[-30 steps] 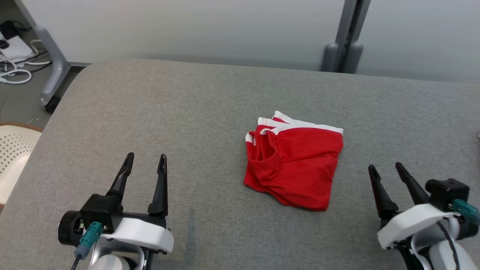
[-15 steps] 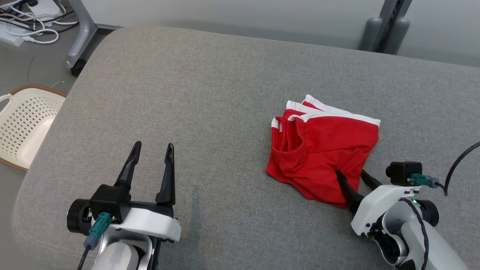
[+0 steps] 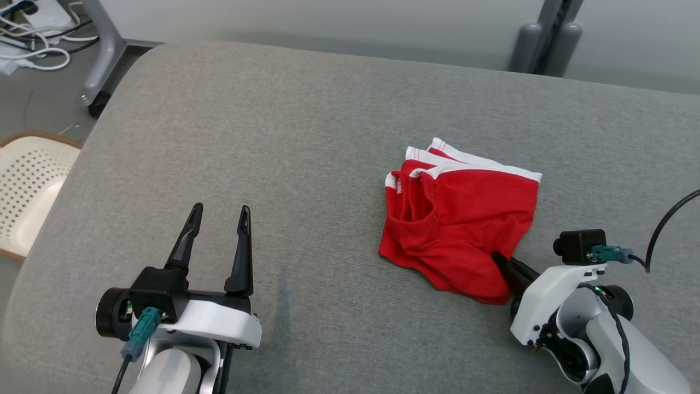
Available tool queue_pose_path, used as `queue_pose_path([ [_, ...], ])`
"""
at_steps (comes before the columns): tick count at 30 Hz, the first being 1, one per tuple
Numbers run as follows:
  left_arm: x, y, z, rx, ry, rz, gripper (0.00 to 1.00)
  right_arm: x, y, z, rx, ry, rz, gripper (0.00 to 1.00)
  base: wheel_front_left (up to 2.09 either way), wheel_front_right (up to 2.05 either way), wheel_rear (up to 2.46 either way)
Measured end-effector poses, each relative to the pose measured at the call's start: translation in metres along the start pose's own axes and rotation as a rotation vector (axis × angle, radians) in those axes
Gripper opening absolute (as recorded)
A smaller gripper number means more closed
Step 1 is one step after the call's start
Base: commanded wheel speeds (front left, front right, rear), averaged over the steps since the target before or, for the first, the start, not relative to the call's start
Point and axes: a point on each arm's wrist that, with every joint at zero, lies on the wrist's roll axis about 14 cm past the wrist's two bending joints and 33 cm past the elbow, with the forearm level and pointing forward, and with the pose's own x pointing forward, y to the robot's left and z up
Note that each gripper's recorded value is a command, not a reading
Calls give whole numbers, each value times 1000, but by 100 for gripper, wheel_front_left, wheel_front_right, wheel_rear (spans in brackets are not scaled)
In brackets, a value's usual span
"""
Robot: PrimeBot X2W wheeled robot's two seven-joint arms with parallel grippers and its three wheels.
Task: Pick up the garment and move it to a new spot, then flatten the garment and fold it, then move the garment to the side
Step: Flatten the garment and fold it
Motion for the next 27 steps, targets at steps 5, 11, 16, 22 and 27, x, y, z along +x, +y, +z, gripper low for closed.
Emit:
queue_pose_path([
  [5, 6, -12, 2, -3, -10, -39, 100, -17, -12, 10, -64, -51, -18, 0, 0, 0, 0],
  [11, 18, -47, 0, -22, -13, -134, 100, -64, -63, 22, -163, -103, -140, 0, 0, 0, 0],
  [16, 27, -79, -2, -39, -13, -219, 100, -103, -99, 26, -212, -113, -242, 0, 0, 0, 0],
  [22, 42, -115, -7, -54, -5, -317, 100, -127, -125, 28, -229, -105, -317, 0, 0, 0, 0],
  [27, 56, -136, -22, -50, 25, -377, 100, -129, -141, 50, -287, -121, -341, 0, 0, 0, 0],
])
